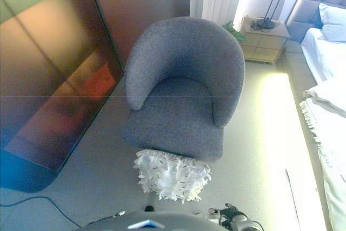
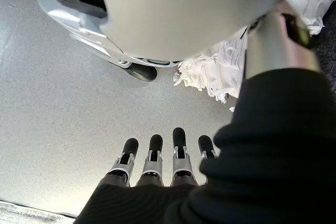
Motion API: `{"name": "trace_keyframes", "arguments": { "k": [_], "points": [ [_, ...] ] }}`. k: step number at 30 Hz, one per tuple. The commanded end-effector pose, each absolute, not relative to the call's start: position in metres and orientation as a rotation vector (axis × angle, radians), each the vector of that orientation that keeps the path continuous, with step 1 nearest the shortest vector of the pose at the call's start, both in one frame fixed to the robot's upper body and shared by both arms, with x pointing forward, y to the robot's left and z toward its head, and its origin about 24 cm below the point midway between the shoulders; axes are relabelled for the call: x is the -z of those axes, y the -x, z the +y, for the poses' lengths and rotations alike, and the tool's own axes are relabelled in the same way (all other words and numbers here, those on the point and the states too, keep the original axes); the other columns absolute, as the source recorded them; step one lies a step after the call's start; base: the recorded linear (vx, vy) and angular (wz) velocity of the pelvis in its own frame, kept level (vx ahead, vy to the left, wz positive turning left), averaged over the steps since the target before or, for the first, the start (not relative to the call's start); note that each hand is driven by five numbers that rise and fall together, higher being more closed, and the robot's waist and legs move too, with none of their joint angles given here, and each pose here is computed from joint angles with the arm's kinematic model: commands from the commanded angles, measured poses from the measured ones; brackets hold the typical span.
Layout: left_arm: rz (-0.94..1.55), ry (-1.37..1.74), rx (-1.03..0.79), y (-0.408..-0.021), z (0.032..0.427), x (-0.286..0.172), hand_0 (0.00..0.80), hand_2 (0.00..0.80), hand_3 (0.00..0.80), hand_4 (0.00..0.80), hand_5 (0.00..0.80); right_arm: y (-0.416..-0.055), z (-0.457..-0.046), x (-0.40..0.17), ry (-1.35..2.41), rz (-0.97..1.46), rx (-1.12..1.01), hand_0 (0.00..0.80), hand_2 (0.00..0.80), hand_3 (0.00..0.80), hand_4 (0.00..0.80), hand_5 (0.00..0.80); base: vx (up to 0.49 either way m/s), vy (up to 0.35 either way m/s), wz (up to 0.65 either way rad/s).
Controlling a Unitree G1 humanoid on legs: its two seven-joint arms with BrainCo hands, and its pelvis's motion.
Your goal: Pick up the cushion and take it to the sofa
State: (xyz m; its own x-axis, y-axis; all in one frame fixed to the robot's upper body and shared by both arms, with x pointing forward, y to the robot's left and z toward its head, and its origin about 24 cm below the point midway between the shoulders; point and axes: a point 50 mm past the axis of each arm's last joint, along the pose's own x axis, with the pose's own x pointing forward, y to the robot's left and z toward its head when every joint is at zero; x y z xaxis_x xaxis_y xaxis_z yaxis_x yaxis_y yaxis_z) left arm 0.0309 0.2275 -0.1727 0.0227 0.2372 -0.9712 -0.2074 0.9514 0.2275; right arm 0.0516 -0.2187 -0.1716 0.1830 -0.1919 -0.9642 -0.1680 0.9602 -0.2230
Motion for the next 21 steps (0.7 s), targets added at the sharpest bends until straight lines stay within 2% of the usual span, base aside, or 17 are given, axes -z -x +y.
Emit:
{"name": "trace_keyframes", "arguments": {
  "k": [1, 11, 21],
  "points": [
    [1.502, -0.044, -0.331, -0.045, 0.22, 0.174, 0.0, 0.0, 0.0, 0.0, 0.0, -0.055, -0.217, 0.173, 0.34, 1.416, -0.005, 0.0, 0.0, 0.0, 0.0, 0.0, 0.0, 0.0, 0.0],
    [1.451, -0.029, -0.338, -0.052, 0.219, 0.173, 0.0, 0.0, 0.0, 0.0, 0.0, -0.066, -0.219, 0.17, 0.341, 1.346, 0.016, 0.0, 0.0, 0.0, 0.0, 0.0, 0.024, -0.004, 0.0],
    [1.131, -0.004, -0.379, -0.134, 0.22, 0.153, 0.0, 0.0, 0.0, 0.0, 0.0, -0.154, -0.235, 0.141, 0.347, 1.045, 0.163, 0.0, 0.0, 0.0, 0.0, 0.0, -0.173, 0.041, 0.02]
  ]
}}
